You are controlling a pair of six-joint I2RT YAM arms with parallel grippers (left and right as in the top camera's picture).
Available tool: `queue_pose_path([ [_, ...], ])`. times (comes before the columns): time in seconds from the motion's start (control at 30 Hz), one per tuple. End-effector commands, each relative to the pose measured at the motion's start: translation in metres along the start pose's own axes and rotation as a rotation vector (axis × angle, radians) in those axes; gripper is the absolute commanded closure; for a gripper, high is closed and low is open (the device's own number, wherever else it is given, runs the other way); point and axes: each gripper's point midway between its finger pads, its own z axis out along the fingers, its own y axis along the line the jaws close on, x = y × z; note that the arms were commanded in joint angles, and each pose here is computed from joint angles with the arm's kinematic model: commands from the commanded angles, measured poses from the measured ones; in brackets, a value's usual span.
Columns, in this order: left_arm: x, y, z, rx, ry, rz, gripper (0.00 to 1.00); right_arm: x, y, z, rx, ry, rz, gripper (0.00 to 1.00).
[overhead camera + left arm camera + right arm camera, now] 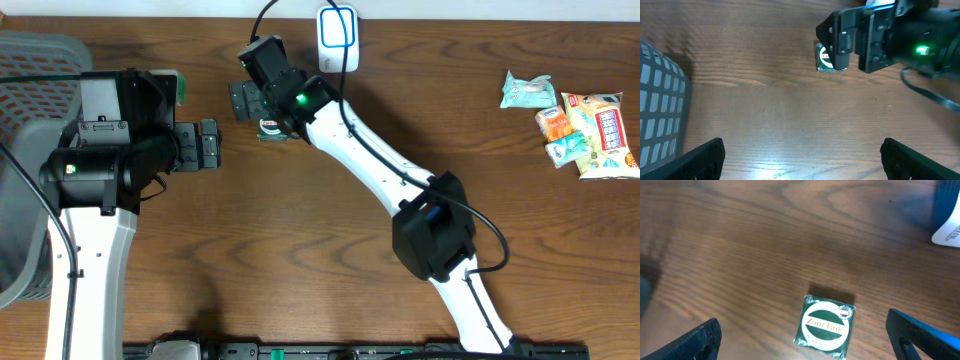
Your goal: Scan the item barcode
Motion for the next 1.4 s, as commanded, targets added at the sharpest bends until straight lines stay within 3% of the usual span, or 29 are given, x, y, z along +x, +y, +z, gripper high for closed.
queue_pose_path([
  [0.0,-0.002,0.003,-0.001,-0.010,-0.003,0.006,0.02,0.026,-0.018,0.030,0.089,0.037,0.016,0.01],
  [0.4,-0.002,0.003,-0.001,-0.010,-0.003,0.006,0.02,0.069,-0.004,0.078,0.026,0.108,0.015,0.01],
  [0.67,-0.002,0.003,-0.001,-0.010,-0.003,0.006,0.02,0.085,-0.034,0.083,0.176,0.132,-0.012,0.01],
  [1.03,-0.002,0.003,-0.001,-0.010,-0.003,0.006,0.02,0.103,-0.065,0.075,0.282,0.224,-0.028,0.18],
  [1.2,-0.002,0.003,-0.001,-0.010,-0.003,0.006,0.02,0.098,-0.069,0.059,0.296,0.244,-0.029,0.21],
  [1.37,-0.002,0.003,-0.001,-0.010,-0.003,0.006,0.02,0.068,-0.057,0.043,0.246,0.175,-0.082,0.22],
])
